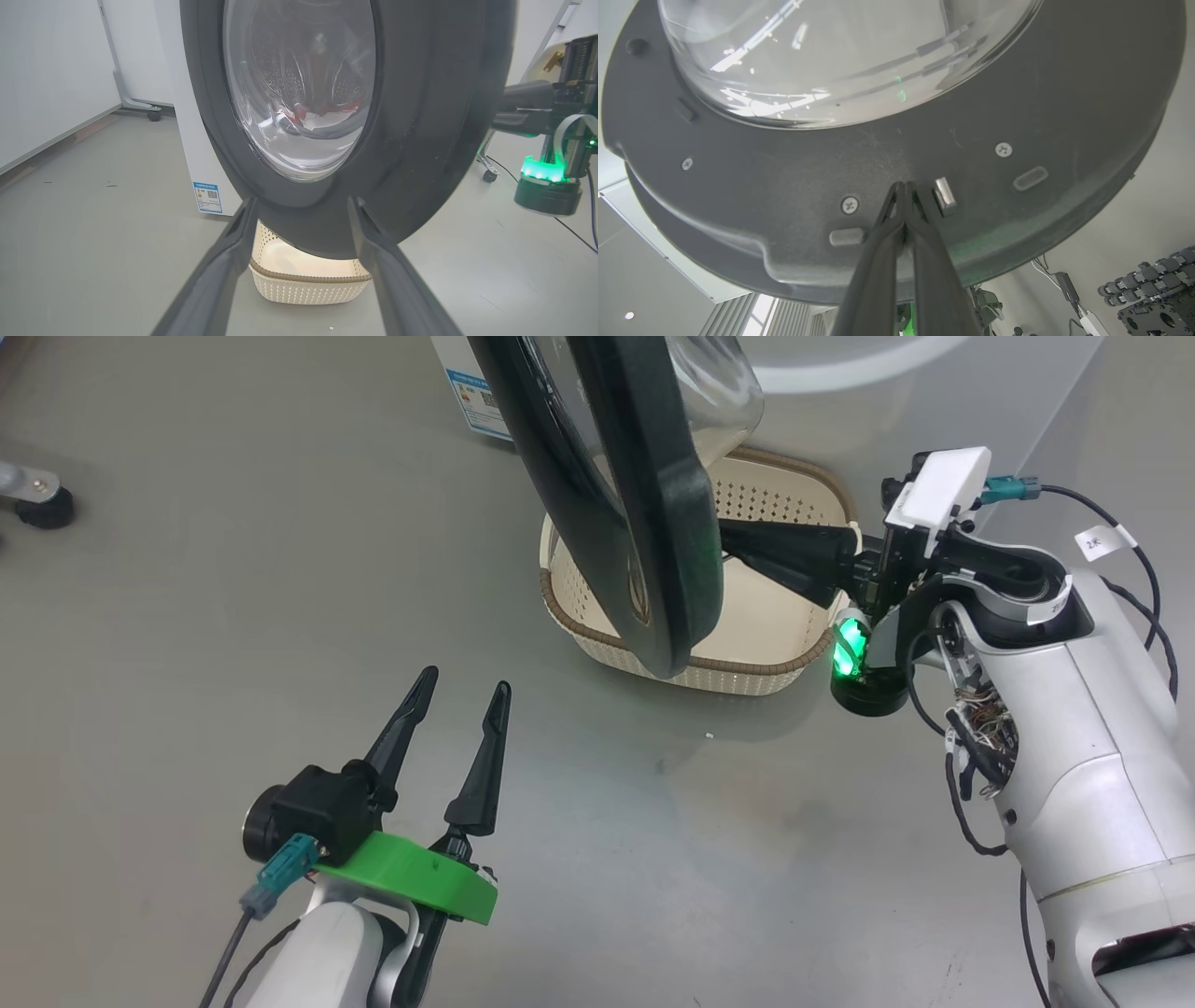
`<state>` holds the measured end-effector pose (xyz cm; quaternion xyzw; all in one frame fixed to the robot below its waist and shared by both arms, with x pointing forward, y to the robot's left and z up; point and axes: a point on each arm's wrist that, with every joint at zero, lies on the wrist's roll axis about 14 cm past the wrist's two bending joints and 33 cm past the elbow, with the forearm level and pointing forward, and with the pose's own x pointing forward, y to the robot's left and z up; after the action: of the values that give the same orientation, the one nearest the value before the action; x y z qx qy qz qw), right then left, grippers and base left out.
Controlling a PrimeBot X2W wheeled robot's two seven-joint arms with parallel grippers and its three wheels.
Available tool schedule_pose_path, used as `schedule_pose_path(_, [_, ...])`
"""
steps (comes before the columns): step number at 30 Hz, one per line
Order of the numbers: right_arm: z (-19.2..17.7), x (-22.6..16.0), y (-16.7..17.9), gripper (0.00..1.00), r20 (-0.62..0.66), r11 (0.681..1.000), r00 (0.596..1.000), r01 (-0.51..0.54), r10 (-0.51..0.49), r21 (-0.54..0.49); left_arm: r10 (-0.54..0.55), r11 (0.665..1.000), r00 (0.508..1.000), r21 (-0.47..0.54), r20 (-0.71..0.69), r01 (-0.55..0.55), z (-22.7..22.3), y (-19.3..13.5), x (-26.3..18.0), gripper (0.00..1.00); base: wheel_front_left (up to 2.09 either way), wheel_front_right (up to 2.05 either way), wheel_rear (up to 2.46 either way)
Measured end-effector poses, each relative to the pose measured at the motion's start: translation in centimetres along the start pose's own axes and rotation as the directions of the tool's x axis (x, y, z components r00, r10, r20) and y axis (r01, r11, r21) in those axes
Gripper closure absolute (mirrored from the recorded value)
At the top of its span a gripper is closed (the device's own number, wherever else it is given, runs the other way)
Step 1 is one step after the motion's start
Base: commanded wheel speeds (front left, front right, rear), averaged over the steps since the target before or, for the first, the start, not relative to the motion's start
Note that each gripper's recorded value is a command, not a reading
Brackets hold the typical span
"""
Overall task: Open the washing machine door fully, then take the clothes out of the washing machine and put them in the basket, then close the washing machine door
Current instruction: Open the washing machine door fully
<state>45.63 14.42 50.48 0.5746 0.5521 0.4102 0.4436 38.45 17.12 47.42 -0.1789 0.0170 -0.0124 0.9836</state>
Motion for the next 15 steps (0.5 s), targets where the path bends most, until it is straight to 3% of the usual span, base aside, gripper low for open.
schedule_pose_path(15, [-3.8, 2.2, -0.4, 1.0, -0.118, 1.0, 0.993, -0.008, 0.009, 0.009, 0.009, 1.0, 1.0, -0.001, -0.004, -0.009, -0.1, 0.2, -0.2, 0.0, 0.0, 0.0, 0.0])
